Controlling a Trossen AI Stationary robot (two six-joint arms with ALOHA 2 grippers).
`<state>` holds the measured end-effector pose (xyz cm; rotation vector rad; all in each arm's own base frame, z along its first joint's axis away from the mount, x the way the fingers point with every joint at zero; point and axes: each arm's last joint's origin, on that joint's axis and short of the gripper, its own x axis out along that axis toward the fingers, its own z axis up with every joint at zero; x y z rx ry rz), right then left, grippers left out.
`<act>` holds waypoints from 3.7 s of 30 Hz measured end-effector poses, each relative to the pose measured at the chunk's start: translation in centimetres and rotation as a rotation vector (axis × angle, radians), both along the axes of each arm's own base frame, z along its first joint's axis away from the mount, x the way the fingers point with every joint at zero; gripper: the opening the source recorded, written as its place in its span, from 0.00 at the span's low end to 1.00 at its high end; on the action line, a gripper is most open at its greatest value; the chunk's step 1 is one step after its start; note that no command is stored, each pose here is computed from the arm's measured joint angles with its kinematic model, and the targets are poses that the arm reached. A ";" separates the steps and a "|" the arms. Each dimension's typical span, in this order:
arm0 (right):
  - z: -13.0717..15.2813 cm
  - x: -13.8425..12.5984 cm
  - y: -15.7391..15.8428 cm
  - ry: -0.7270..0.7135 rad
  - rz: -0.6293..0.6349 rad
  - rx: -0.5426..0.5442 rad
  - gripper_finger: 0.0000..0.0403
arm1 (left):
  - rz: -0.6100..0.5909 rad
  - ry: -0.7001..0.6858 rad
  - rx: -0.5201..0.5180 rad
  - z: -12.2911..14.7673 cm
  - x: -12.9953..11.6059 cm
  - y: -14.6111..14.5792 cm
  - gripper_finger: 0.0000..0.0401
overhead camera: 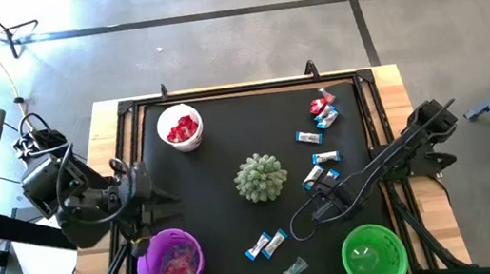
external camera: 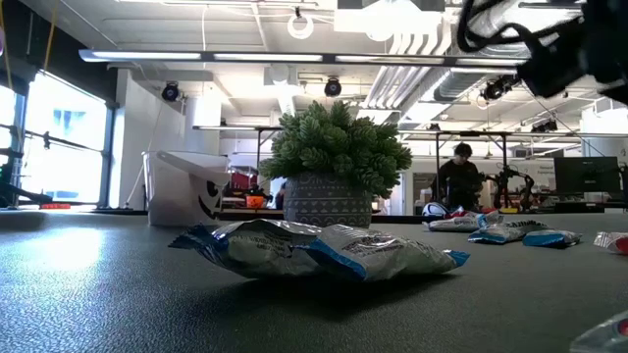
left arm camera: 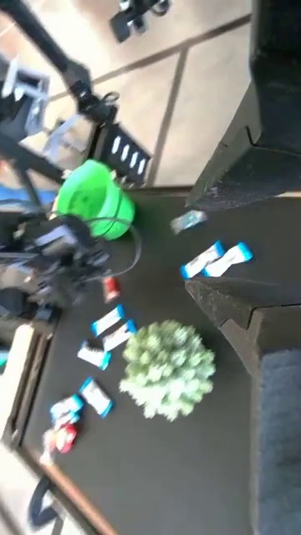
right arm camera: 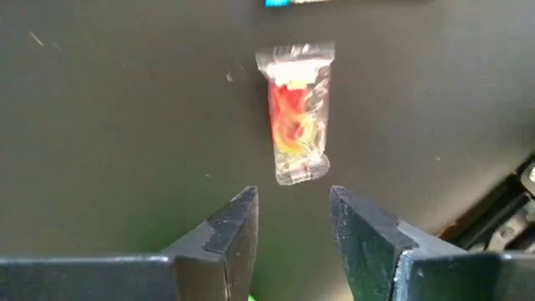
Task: Organize candy in baskets
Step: Put the red gummy into the purple bucket
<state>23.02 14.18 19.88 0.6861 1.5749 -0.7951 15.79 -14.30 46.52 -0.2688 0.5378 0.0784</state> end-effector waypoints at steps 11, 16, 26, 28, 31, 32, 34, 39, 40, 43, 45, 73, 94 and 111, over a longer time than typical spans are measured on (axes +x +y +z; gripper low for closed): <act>-5.3 -1.7 -2.2 -0.104 -0.004 0.083 0.36 | 0.108 -0.048 0.038 0.3 0.4 1.1 0.32; -6.5 -2.4 -3.0 -0.099 -0.005 0.091 0.36 | 0.146 -0.049 0.031 0.3 0.8 1.6 0.32; -5.9 -2.1 -2.9 -0.151 0.008 0.097 0.10 | 0.193 -0.057 0.019 0.3 1.1 2.1 0.32; -5.5 -2.0 -2.9 -0.176 0.001 0.081 0.03 | 0.195 -0.057 0.004 0.2 1.1 1.9 0.32; -4.7 -1.7 -2.8 -0.210 -0.015 0.087 0.04 | 0.158 -0.031 -0.036 0.1 1.0 1.4 0.32; -4.3 -1.6 -2.8 -0.223 -0.018 0.091 0.05 | 0.139 -0.017 -0.056 0.0 1.0 1.1 0.32; -3.2 -1.1 -2.6 -0.275 -0.018 0.096 0.03 | 0.101 0.014 -0.092 -0.3 0.9 0.5 0.32; 1.3 1.1 -1.6 -0.487 0.044 0.064 0.02 | 0.056 0.081 -0.136 -1.1 0.4 -1.3 0.32; 2.4 1.6 -1.4 -0.538 0.056 0.048 0.02 | 0.060 0.098 -0.133 -1.3 0.2 -1.5 0.32; 6.0 3.2 -1.0 -0.701 0.124 -0.030 0.01 | 0.098 0.145 -0.084 -2.3 -0.1 -2.0 0.32; 8.6 4.1 -1.0 -0.812 0.161 -0.108 0.01 | 0.147 0.151 -0.007 -2.8 -0.1 -2.0 0.32; 20.2 13.5 -0.2 -1.542 0.306 -0.546 0.00 | 0.547 -0.199 0.391 -2.3 6.5 -0.2 0.35; 20.3 14.0 -2.4 -1.487 0.315 -0.616 0.00 | 0.388 -0.185 0.356 -1.0 9.3 1.0 0.45; 20.2 14.2 -3.6 -1.445 0.287 -0.669 0.00 | 0.332 -0.199 0.288 -0.7 9.5 0.7 0.45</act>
